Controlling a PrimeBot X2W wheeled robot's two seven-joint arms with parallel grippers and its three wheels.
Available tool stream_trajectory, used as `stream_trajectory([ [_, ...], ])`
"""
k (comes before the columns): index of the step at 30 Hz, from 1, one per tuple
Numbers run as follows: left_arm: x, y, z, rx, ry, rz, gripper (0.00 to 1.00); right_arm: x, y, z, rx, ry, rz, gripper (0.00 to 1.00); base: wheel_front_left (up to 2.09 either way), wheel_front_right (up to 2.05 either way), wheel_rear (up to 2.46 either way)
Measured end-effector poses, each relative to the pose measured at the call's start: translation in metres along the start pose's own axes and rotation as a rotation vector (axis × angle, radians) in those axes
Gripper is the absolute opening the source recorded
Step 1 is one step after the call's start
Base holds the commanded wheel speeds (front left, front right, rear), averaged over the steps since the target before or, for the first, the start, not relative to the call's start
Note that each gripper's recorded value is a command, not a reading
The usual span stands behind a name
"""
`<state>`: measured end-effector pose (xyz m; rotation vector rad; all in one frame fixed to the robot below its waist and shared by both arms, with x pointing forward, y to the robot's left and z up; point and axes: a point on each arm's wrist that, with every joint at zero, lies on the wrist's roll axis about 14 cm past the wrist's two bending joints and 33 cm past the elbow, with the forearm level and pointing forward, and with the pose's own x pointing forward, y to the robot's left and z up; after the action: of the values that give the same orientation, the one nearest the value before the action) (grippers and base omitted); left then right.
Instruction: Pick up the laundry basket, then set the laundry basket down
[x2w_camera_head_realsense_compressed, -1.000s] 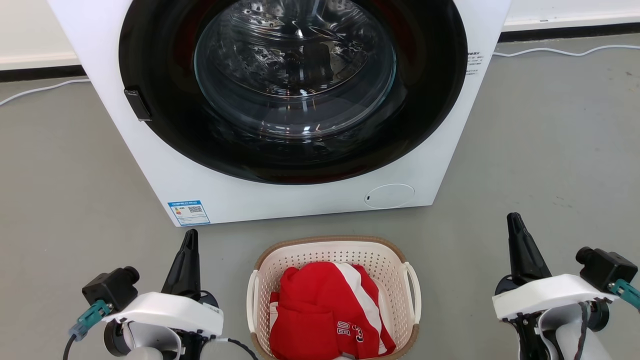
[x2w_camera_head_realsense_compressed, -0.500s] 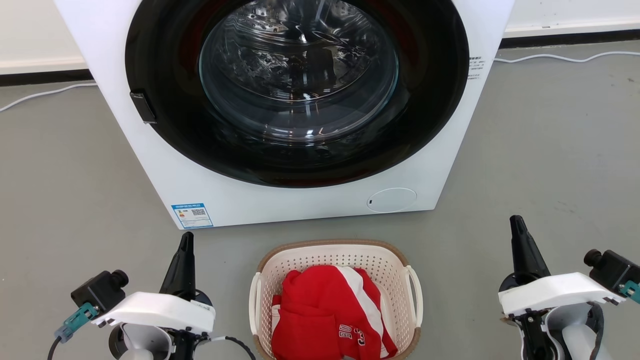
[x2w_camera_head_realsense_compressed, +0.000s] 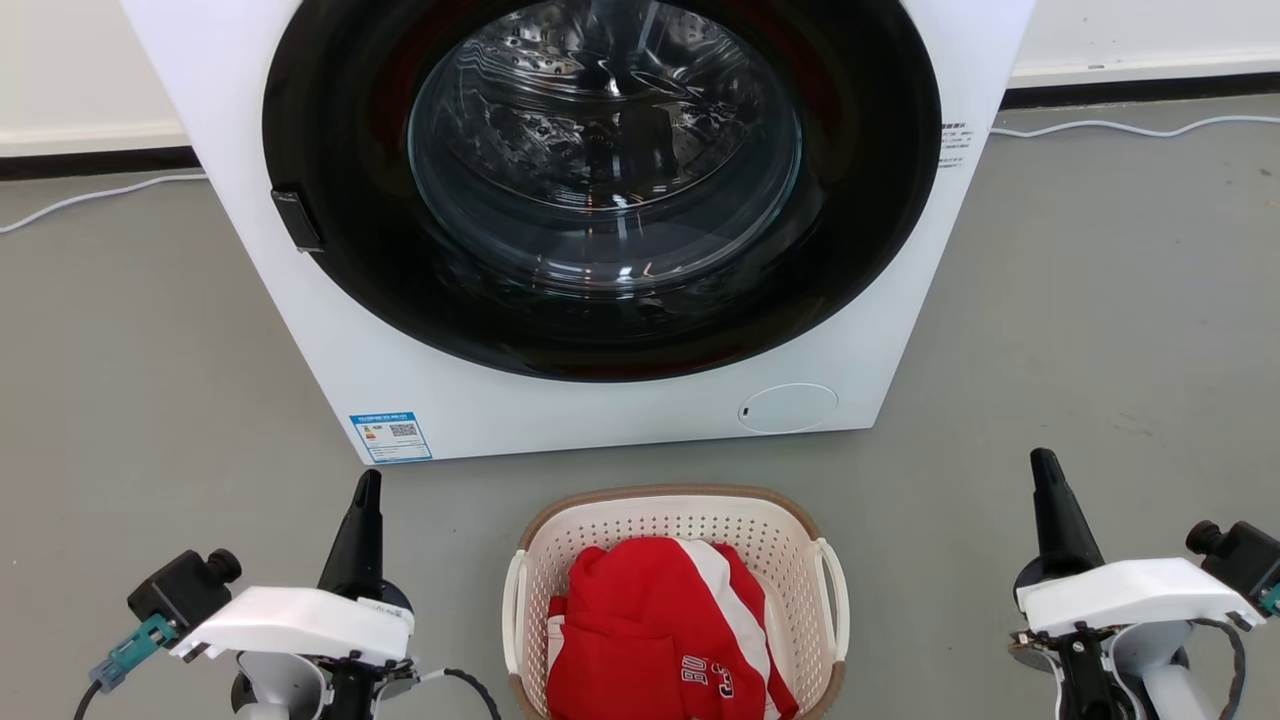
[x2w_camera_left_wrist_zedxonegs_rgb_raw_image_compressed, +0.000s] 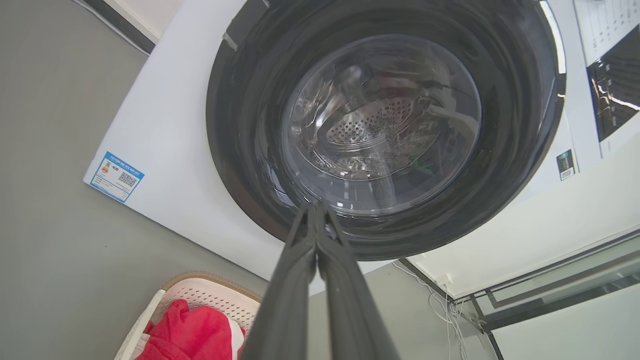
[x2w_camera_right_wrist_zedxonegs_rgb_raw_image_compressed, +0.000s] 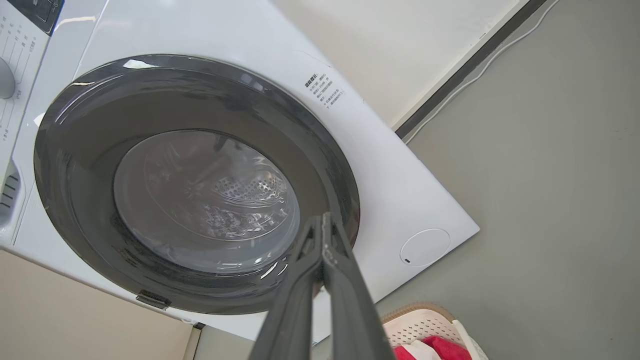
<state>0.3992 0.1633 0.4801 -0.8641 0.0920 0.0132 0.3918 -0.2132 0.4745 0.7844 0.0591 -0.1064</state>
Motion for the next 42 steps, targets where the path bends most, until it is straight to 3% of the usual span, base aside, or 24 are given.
stream_trajectory([
  [42,-0.011,0.009,0.011,-0.449,0.006,0.010,0.00,-0.005,0.009,0.002,0.494,0.020,0.015,0.00,0.00,0.00,0.00],
])
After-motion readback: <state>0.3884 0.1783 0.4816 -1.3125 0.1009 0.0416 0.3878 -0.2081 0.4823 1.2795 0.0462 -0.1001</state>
